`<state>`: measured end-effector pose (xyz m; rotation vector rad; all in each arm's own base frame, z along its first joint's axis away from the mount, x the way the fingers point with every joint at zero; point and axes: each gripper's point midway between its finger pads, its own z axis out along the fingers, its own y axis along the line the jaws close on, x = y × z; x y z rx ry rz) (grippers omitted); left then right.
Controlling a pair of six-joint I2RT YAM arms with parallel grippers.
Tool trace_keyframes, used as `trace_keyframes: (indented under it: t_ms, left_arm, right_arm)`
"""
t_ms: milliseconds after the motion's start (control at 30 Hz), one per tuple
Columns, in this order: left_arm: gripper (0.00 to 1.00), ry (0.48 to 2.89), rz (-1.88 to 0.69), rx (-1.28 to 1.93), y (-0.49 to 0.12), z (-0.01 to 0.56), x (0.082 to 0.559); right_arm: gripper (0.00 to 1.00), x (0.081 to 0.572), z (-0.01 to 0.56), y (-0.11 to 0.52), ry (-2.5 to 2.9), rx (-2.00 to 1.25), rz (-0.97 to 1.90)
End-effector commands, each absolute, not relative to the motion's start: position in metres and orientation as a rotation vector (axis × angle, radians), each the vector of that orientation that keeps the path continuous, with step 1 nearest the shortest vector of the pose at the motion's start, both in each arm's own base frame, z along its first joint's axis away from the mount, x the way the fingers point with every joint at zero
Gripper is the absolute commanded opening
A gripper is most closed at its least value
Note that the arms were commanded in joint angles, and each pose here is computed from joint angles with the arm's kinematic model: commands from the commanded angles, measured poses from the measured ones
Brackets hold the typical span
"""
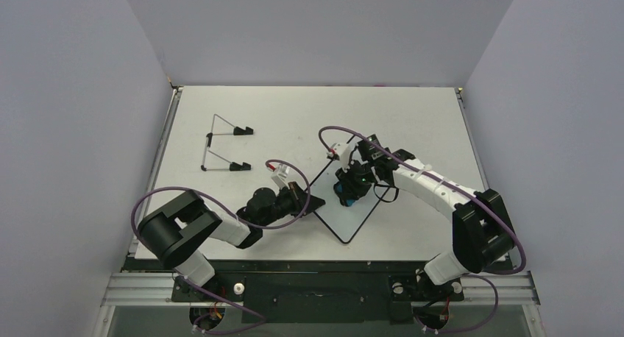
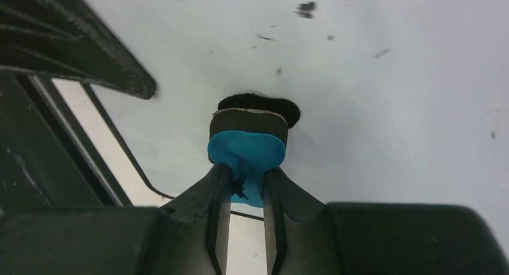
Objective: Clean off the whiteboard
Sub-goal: Erase the whiteboard at the center of the board.
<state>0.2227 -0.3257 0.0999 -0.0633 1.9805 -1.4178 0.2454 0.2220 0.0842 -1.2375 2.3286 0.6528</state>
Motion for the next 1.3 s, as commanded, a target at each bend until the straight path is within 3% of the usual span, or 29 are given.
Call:
trace_keyframes:
  t_ms: [0, 167, 333, 533, 667, 733, 1033, 1267]
  left_arm:
    - [0.0, 1.694, -1.718, 0.116, -0.361, 0.184, 0.205]
    - [0.0, 1.693, -1.748, 0.142, -0.371, 0.184, 0.202]
    - [0.0, 1.666, -1.792, 0.151, -0.376, 0.19, 0.197]
    - [0.0, 1.668, -1.766, 0.134, -0.369, 0.187, 0.196]
    - [0.0, 1.666, -1.739, 0.101, -0.359, 0.186, 0.201]
    - [0.0, 1.666, -1.721, 0.073, -0.352, 0.185, 0.205]
    - [0.0, 1.68, -1.692, 0.041, -0.339, 0.175, 0.208]
    - [0.0, 1.671, -1.668, 0.008, -0.326, 0.175, 0.211]
  right_arm:
    - [0.0, 0.321, 0.102, 0.182, 2.284, -0.868, 0.35]
    - [0.0, 0.349, 0.113, 0.129, 2.278, -0.592, 0.213]
    - [0.0, 0.348, 0.1, 0.121, 2.325, -0.593, 0.232]
    - [0.0, 0.273, 0.093, 0.203, 2.248, -1.128, 0.626]
    - [0.0, 0.221, 0.088, 0.234, 2.114, -1.508, 0.683]
    - [0.0, 0.223, 0.079, 0.23, 2.134, -1.53, 0.631]
    - [0.0, 0.322, 0.046, 0.127, 2.489, -0.854, 0.116]
    - [0.0, 0.324, 0.029, 0.09, 2.593, -0.724, 0.024]
